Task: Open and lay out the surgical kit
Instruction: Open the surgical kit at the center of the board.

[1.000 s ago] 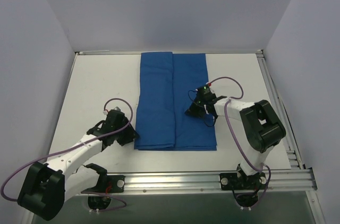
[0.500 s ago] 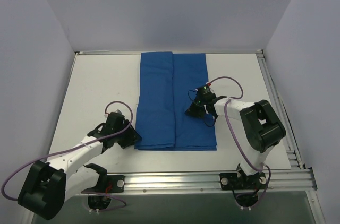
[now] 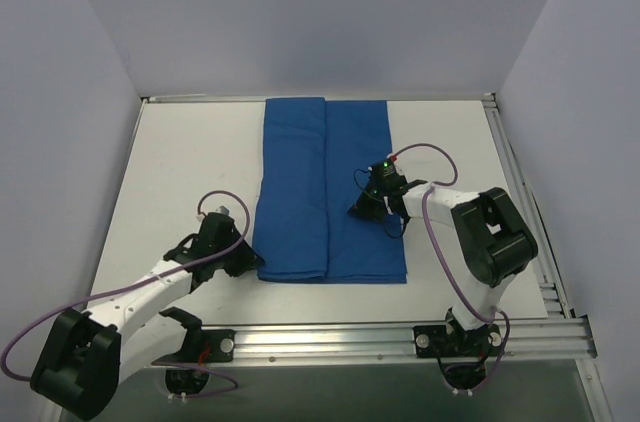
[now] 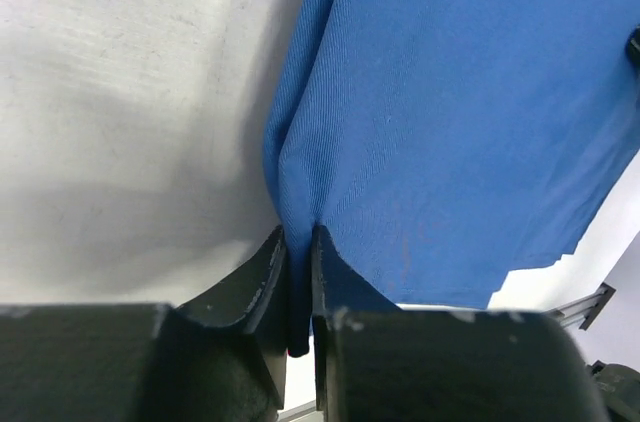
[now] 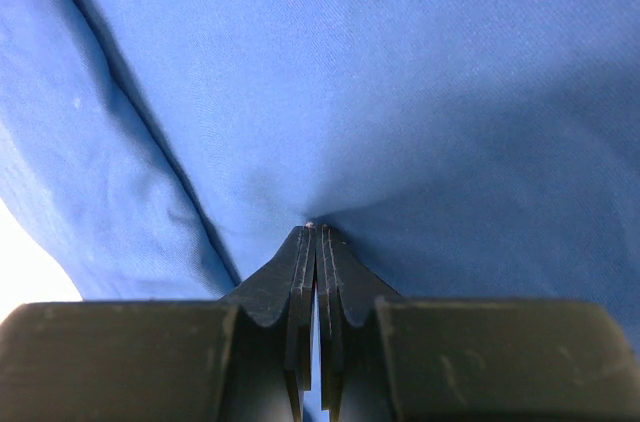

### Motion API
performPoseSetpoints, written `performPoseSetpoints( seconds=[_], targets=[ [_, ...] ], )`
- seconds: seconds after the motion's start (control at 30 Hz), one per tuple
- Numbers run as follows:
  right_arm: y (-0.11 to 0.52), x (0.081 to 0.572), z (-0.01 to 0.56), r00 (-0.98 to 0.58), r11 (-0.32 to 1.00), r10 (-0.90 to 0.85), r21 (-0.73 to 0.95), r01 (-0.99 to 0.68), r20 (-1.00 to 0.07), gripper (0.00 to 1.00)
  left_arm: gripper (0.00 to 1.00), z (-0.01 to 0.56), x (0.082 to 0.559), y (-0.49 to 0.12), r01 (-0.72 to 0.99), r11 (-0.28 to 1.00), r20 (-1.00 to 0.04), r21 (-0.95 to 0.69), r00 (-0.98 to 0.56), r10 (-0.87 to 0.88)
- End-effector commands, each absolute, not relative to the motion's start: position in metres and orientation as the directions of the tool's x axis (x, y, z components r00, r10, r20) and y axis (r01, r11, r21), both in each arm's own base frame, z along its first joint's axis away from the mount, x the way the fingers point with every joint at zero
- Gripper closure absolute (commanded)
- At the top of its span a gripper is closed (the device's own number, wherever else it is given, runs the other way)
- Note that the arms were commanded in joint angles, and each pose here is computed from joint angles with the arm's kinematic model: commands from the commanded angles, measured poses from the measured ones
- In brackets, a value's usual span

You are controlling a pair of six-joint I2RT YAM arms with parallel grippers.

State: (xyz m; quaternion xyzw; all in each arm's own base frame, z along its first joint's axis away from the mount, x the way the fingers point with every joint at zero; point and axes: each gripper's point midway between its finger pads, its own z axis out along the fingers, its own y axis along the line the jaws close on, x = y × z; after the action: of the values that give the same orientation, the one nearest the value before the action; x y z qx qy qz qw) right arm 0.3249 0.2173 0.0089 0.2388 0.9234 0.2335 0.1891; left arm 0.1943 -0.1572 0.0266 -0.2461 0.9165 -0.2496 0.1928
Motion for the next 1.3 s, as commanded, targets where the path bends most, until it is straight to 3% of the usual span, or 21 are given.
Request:
performPoseSetpoints(
  seconds=[0.0,0.2,0.43,0.57,0.73,0.83,0.97,1.27],
  targets=[
    [0.173,0.271,-0.046,-0.865,0.868,0.473,0.256,0.425,-0.17,1.0,0.87,0.03,0.185,-0.132,-0.385,0.805,-0.289,-0.451,-0.791,-0.54],
    [0.171,0.271,-0.047,-0.866,0.872,0.469,0.247,0.422,-0.177,1.0,0.8,0.056,0.192,-0.121,-0.364,0.82,-0.371,-0.441,-0.758,-0.536],
    [0.169,0.27,-0.047,-0.866,0.874,0.468,0.24,0.422,-0.179,1.0,0.67,0.041,0.193,-0.131,-0.355,0.818,-0.334,-0.452,-0.783,-0.524],
    [0.164,0.268,-0.05,-0.862,0.874,0.473,0.22,0.433,-0.18,1.0,0.66,0.033,0.194,-0.134,-0.355,0.814,-0.32,-0.459,-0.789,-0.524],
    [0.159,0.268,-0.05,-0.86,0.873,0.477,0.212,0.439,-0.182,1.0,0.77,0.031,0.197,-0.136,-0.351,0.812,-0.325,-0.466,-0.786,-0.526],
    [0.156,0.267,-0.052,-0.859,0.873,0.478,0.202,0.443,-0.182,1.0,0.97,0.038,0.2,-0.137,-0.342,0.805,-0.337,-0.485,-0.776,-0.533],
    [0.15,0.265,-0.055,-0.858,0.873,0.481,0.186,0.451,-0.182,1.0,0.98,0.057,0.206,-0.131,-0.323,0.814,-0.392,-0.483,-0.751,-0.531],
    [0.13,0.269,-0.055,-0.847,0.869,0.494,0.15,0.472,-0.198,1.0,0.98,0.148,0.228,-0.107,-0.182,0.888,-0.63,-0.422,-0.645,-0.432]
  ],
)
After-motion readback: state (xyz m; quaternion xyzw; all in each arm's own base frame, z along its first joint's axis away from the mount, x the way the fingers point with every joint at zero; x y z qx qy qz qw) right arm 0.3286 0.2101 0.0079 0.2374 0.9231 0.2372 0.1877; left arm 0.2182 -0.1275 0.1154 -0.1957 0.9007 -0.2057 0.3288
